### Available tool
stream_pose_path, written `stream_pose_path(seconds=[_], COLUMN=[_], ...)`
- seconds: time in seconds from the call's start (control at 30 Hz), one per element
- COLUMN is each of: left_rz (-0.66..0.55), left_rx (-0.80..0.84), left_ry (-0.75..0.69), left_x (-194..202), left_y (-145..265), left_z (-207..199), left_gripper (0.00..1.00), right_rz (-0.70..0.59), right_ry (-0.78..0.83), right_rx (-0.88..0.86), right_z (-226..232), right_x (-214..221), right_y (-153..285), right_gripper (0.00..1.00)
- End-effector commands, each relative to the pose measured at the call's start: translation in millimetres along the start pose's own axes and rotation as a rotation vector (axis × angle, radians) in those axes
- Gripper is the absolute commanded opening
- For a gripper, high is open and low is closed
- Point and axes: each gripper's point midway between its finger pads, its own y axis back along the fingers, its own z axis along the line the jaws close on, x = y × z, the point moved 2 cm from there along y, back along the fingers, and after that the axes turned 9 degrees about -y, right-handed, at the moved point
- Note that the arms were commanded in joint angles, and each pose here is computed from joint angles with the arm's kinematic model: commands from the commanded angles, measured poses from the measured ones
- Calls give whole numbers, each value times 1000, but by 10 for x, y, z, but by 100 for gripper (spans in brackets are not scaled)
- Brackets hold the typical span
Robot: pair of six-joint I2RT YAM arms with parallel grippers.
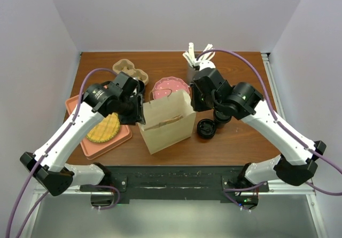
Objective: Pack the takeout coffee
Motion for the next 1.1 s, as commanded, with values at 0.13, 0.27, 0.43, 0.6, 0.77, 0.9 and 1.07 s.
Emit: stream_pose_path(seconds=[0.13,0.27,0.43,0.6,0.77,0.9,1.07], left_rz=[-146,-177,-323,-325,-241,-214,-215], left_rx=[-2,-35,-45,16,159,220,189], left_ry=[-41,11,115,41,13,34,37], left_x=[-372,-479,-750,-712,-430,-320,-349], left_y=[254,269,577,663,438,313,236], left_z=[-69,-24,128,141,0,-64,-91], left_gripper=[59,64,54,77,82,68,57], right_rz=[-82,-99,-102,-43,23,49,54], right_ry=[-33,-12,28,38,71,63,-4], right_rx=[-54,-46,-82,-92,-45,-35,-26], right_z=[109,91,158,69,2,-18,-69], right_x=[-246,-296,-383,-348,-238,-174,-76], right_y=[171,120,58,-176,-411,-433,-395], right_gripper=[36,43,49,52,51,41,8])
